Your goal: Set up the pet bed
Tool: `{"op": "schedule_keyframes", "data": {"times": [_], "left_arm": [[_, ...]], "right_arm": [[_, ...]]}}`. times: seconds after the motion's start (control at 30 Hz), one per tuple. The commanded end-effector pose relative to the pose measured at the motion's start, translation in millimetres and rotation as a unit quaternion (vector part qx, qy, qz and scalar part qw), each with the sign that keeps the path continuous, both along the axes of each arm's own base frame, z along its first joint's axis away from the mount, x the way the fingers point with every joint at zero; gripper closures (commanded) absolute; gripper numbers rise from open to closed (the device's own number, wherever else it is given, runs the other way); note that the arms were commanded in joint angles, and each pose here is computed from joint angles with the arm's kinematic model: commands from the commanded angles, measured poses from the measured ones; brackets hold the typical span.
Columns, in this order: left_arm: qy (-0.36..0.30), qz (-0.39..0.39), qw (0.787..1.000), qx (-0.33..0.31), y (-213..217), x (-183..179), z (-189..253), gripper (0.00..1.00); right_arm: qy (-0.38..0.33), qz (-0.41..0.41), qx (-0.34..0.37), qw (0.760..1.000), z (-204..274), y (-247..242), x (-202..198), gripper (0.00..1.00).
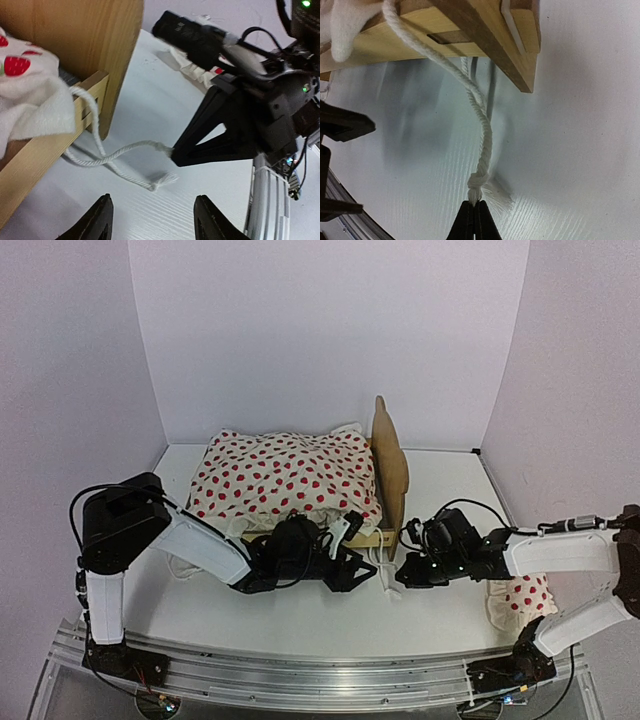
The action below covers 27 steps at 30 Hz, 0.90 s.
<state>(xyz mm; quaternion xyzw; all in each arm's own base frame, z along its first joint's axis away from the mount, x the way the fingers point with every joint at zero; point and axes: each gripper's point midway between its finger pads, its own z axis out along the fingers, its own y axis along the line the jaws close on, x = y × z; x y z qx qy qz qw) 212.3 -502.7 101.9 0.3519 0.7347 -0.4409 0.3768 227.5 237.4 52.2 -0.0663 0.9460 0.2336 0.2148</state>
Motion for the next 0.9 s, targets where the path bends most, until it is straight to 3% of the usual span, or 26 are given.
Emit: {"op": "schedule_keyframes", "data": {"times": [0.0, 0.1, 0.3, 0.43, 0.53, 0.7, 0.87], "left_arm": [[-0.002, 0.083, 0.995, -0.055, -19, 26, 20, 0.43], [0.001, 0.114, 0.992, -0.048, -22, 38, 8, 0.43], [-0.002, 0.105, 0.994, -0.031, -29, 37, -4, 0.43], [0.009, 0.107, 0.994, -0.017, -27, 35, -15, 0.45], [0.001, 0.108, 0.994, -0.015, -25, 36, -13, 0.47], [-0.028, 0.108, 0.994, -0.016, -17, 35, -1, 0.48], [-0.047, 0.099, 0.994, -0.014, -4, 28, 7, 0.50]], "right_arm": [[-0.031, 0.007, 0.073, 0.997, 15, 14, 9, 1.00], [-0.029, -0.021, 0.049, 0.998, 0, -4, 16, 1.00], [-0.034, -0.052, -0.015, 0.998, -22, -25, 25, 0.98], [-0.020, -0.073, -0.069, 0.995, -37, -39, 27, 0.75], [-0.007, -0.073, -0.095, 0.993, -33, -44, 27, 0.71], [-0.043, -0.038, -0.068, 0.996, 2, -33, 25, 0.67], [-0.124, 0.018, -0.024, 0.992, 19, -6, 22, 0.66]]}}
